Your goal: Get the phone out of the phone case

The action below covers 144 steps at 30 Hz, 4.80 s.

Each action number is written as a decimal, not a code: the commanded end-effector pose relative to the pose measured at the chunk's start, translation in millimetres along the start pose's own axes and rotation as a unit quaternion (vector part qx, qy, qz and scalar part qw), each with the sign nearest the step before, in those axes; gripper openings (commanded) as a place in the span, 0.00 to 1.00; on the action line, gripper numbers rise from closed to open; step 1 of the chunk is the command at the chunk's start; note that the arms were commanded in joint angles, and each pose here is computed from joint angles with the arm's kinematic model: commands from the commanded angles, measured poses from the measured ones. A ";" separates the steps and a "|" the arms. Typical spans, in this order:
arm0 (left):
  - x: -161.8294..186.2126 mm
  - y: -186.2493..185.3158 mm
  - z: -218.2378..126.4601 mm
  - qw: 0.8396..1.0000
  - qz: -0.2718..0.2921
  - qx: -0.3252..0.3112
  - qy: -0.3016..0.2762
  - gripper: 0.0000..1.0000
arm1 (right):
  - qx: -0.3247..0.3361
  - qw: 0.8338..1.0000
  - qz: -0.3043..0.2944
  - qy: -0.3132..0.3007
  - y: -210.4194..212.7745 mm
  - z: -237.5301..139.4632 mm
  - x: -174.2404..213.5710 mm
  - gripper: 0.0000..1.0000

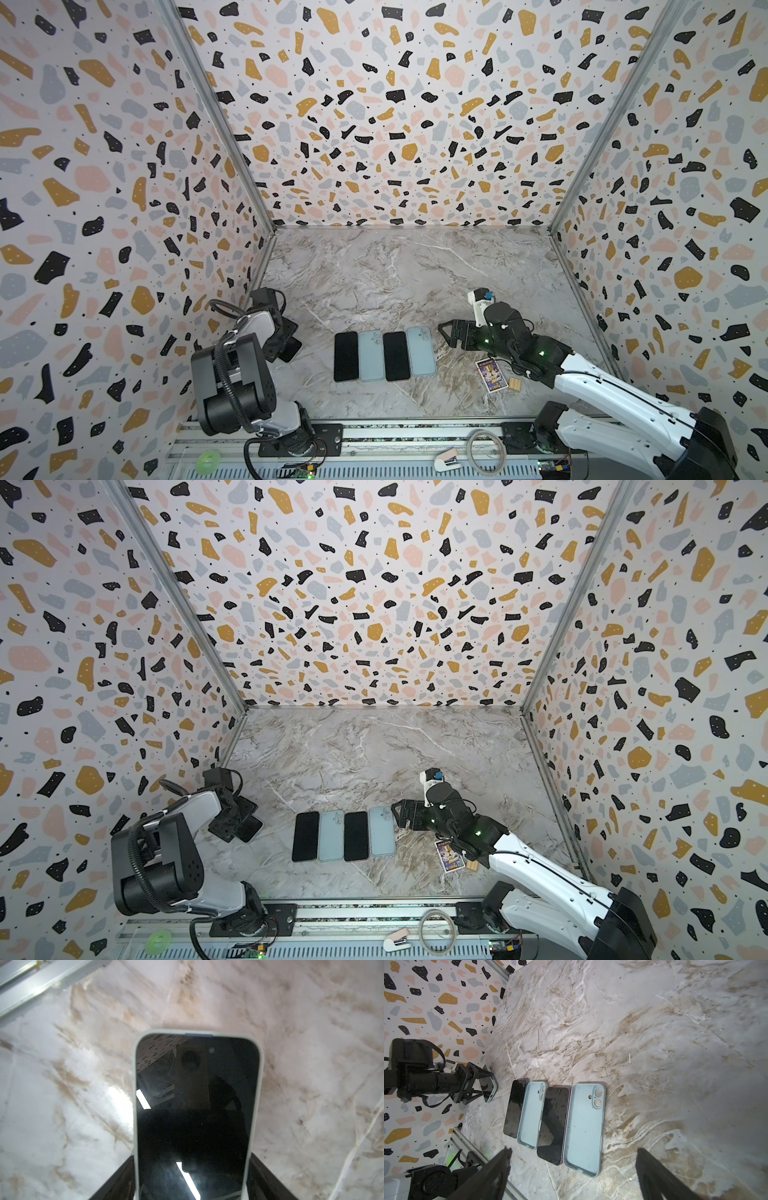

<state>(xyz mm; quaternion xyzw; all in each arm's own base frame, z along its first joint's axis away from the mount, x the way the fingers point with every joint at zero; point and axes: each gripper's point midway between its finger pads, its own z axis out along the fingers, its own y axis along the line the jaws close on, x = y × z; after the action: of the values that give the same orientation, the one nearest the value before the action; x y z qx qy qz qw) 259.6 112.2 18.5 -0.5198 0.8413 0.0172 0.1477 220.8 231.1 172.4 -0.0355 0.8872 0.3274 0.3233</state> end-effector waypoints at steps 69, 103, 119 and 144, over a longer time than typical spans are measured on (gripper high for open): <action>111.5 -155.4 -187.6 0.913 0.105 0.393 0.009 0.64 | -0.333 0.938 -0.071 0.071 208.1 147.4 11.3 0.63; 135.2 -167.8 -213.5 0.868 0.121 0.481 0.002 0.78 | -0.315 0.948 0.005 0.055 199.0 141.3 -8.0 0.00; 132.8 -184.0 -320.8 0.713 0.170 0.677 -0.065 1.00 | -0.277 0.961 0.028 0.002 143.0 42.4 -55.7 0.00; 213.4 -212.3 -413.3 0.449 0.178 0.868 0.115 1.00 | -0.375 0.921 0.035 -0.097 115.1 -91.8 -116.9 0.00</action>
<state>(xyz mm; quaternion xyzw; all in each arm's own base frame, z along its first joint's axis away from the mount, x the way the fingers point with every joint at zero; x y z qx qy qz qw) 280.1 -241.5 354.8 -0.0077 0.5442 -0.7318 0.4103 245.6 247.1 321.9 -0.0480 0.7128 0.6144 0.3350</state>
